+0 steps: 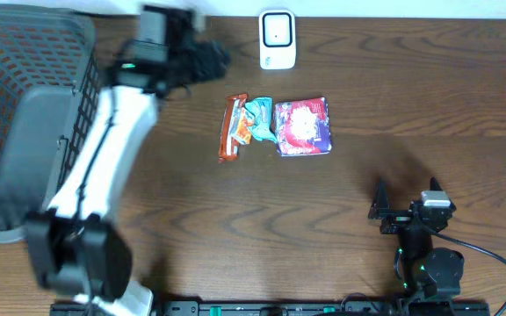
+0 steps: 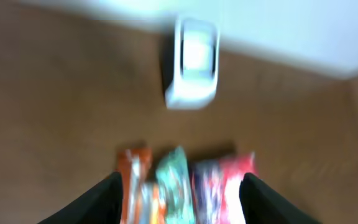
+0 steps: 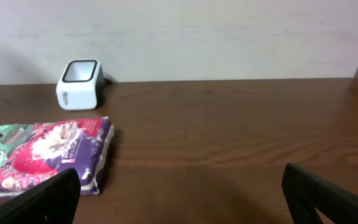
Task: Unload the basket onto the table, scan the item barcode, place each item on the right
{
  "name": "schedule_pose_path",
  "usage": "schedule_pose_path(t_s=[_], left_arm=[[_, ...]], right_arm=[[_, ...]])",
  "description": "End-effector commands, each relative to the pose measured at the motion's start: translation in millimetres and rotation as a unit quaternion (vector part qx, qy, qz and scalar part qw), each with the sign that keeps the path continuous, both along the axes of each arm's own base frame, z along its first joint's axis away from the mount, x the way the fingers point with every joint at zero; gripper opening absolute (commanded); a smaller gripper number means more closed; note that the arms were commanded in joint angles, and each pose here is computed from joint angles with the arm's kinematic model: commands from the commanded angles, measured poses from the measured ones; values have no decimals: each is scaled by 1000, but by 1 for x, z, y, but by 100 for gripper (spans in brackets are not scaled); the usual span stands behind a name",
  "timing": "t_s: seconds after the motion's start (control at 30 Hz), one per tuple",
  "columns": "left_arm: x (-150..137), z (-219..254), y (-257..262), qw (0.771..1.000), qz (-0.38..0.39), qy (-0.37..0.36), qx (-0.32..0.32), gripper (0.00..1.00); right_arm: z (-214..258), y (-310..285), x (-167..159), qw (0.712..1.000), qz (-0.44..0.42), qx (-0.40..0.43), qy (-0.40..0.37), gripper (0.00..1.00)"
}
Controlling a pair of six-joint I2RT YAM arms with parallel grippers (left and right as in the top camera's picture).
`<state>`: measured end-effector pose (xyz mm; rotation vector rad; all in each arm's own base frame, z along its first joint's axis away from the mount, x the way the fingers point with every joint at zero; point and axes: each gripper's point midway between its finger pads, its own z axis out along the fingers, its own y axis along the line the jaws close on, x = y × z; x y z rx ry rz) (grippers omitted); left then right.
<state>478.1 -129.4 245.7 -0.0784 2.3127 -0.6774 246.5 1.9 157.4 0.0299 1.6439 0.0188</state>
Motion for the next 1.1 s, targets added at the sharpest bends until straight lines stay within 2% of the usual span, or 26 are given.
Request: schedule_pose_path(t_s=[0.0, 0.17, 0.3, 0.33, 0.4, 0.5, 0.6, 0.73, 0.8, 0.83, 0.9, 1.07], left_arm=[[-8, 105, 61, 990, 62, -127, -4, 61], [-40, 161, 160, 967, 170, -189, 12, 66], [-70, 177, 239, 941, 272, -198, 16, 69], [-85, 174, 280, 925, 332, -184, 8, 69], [-101, 163, 314, 910, 382, -160, -5, 72], [-122, 143, 351, 890, 439, -121, -20, 72], [-130, 126, 371, 881, 463, -98, -23, 72], [-125, 112, 380, 882, 463, -84, -19, 72], [-121, 105, 382, 892, 445, -79, 7, 73], [-116, 97, 382, 905, 415, -75, 48, 73], [-115, 88, 382, 916, 386, -66, 85, 73], [-120, 75, 377, 927, 352, -43, 121, 74]], right_arm=[[-1, 0, 0, 1000, -1, 5, 2, 99], [-1, 0, 0, 1000, -1, 5, 2, 99], [-1, 0, 0, 1000, -1, 5, 2, 99], [-1, 0, 0, 1000, -1, 5, 2, 99], [-1, 0, 0, 1000, -1, 5, 2, 99], [-1, 0, 0, 1000, -1, 5, 2, 99], [-1, 0, 0, 1000, -1, 5, 2, 99], [-1, 0, 0, 1000, -1, 5, 2, 99], [-1, 0, 0, 1000, -1, 5, 2, 99], [-1, 0, 0, 1000, -1, 5, 2, 99], [-1, 0, 0, 1000, -1, 5, 2, 99], [-1, 0, 0, 1000, -1, 5, 2, 99]])
